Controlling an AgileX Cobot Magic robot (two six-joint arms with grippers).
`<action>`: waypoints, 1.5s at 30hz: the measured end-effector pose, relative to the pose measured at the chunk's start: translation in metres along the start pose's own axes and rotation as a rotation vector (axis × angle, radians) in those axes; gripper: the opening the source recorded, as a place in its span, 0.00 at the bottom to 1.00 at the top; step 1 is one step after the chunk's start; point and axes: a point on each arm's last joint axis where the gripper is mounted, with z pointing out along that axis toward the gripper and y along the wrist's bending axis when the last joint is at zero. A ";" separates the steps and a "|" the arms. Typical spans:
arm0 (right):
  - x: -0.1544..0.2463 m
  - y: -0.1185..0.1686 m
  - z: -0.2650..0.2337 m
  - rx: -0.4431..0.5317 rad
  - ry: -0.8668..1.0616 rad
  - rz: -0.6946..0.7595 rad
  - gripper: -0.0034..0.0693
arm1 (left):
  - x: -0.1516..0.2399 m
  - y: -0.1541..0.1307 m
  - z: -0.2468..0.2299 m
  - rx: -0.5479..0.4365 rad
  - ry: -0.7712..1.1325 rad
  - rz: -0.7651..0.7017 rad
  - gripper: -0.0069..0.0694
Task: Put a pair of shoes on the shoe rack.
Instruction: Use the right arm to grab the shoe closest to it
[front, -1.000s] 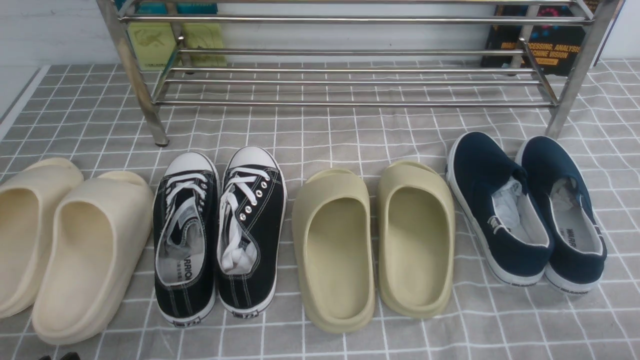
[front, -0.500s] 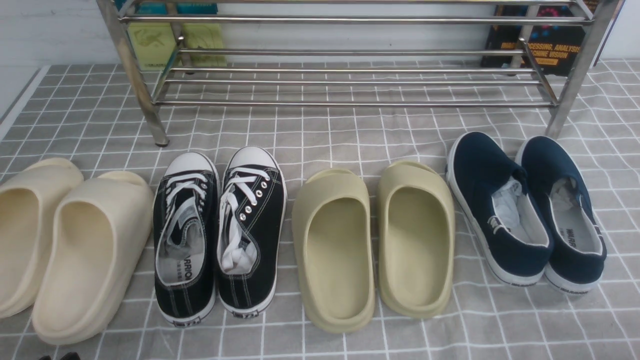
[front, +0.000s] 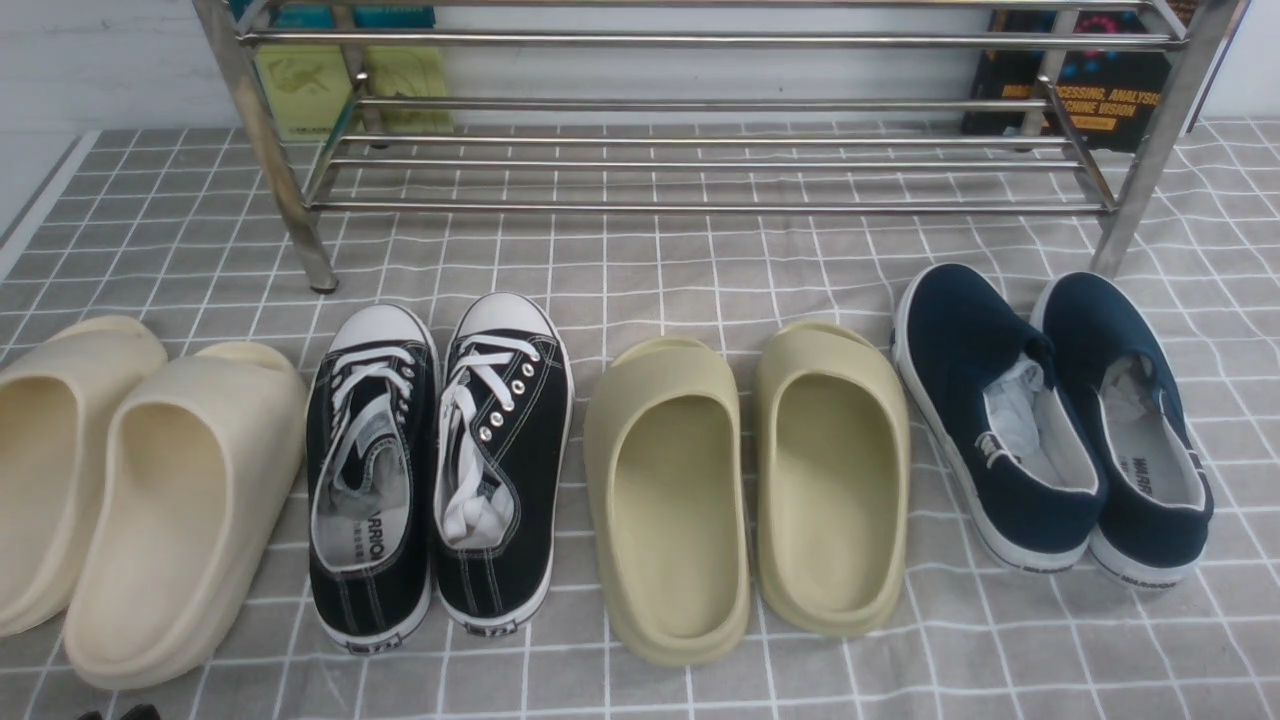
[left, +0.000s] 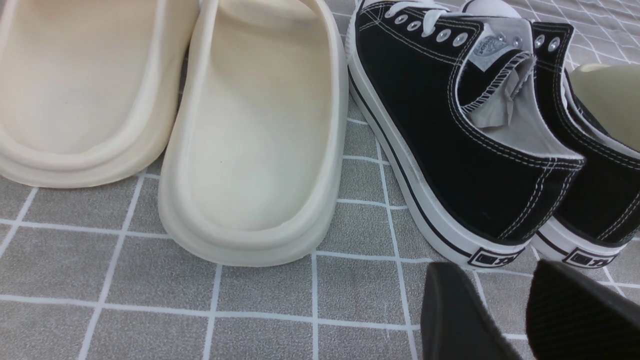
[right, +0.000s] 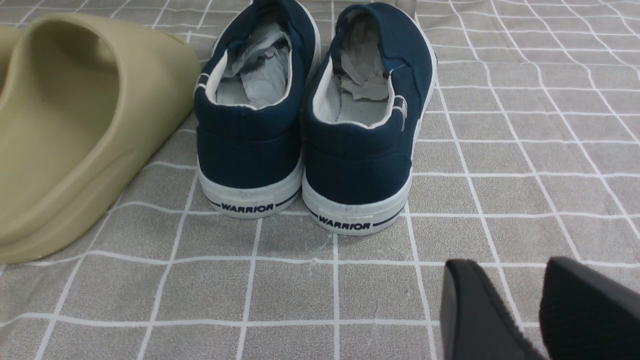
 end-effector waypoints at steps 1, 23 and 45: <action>0.000 0.000 0.000 0.000 0.000 0.000 0.38 | 0.000 0.000 0.000 0.000 0.000 0.000 0.40; 0.000 -0.007 0.000 0.078 0.004 -0.189 0.39 | 0.000 0.000 0.000 0.000 0.000 0.000 0.40; -0.071 0.020 -0.039 -0.126 -0.983 -0.254 0.38 | 0.000 0.000 0.000 0.000 0.000 0.000 0.40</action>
